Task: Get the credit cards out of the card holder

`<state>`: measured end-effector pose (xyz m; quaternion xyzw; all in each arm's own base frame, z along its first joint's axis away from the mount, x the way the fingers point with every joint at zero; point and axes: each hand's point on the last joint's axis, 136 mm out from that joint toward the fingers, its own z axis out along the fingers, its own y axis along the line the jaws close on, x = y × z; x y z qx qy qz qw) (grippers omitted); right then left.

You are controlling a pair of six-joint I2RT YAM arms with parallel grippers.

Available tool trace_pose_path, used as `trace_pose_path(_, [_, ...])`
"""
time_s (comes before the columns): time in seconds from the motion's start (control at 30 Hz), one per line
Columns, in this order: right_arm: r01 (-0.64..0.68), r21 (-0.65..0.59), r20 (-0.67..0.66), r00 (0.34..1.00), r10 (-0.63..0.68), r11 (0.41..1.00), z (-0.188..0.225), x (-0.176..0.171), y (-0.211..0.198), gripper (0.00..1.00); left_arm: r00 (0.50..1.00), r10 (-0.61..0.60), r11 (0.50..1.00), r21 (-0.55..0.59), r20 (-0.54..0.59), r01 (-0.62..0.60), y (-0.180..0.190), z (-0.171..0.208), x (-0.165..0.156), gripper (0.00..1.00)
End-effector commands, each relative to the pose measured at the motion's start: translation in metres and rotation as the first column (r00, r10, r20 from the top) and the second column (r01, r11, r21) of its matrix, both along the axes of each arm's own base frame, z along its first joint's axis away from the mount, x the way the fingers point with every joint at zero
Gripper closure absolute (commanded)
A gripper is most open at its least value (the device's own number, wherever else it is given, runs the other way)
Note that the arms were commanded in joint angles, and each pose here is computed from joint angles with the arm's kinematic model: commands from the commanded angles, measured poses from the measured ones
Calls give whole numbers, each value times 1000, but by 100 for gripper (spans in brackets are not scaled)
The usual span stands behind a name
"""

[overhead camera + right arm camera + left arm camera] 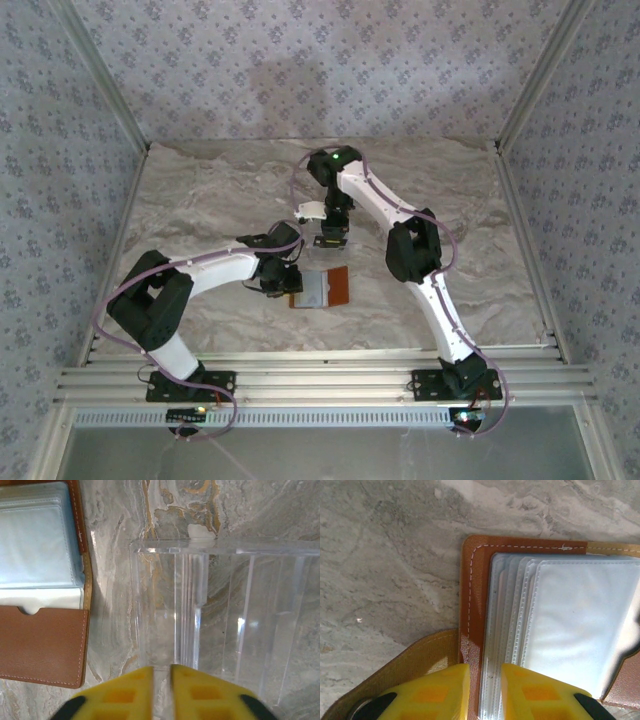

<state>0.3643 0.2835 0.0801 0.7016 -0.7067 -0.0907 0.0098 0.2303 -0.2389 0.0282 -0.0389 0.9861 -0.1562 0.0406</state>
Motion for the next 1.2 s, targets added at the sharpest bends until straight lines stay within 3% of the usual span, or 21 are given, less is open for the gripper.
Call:
trace_pose_path(0.0, [4, -12, 22, 1000, -4, 1000, 8, -1, -2, 77, 1000, 10, 1000, 11, -3, -10, 3, 4, -4, 75])
trace_pose_path(0.7, [108, 102, 244, 961, -130, 989, 27, 45, -4, 72, 1000, -8, 1000, 9, 1, 8, -1, 6, -1, 75])
trace_pose_path(1.17, [99, 72, 165, 980, -110, 992, -14, 22, 1, 72, 1000, -11, 1000, 5, -4, 11, -2, 4, -2, 75])
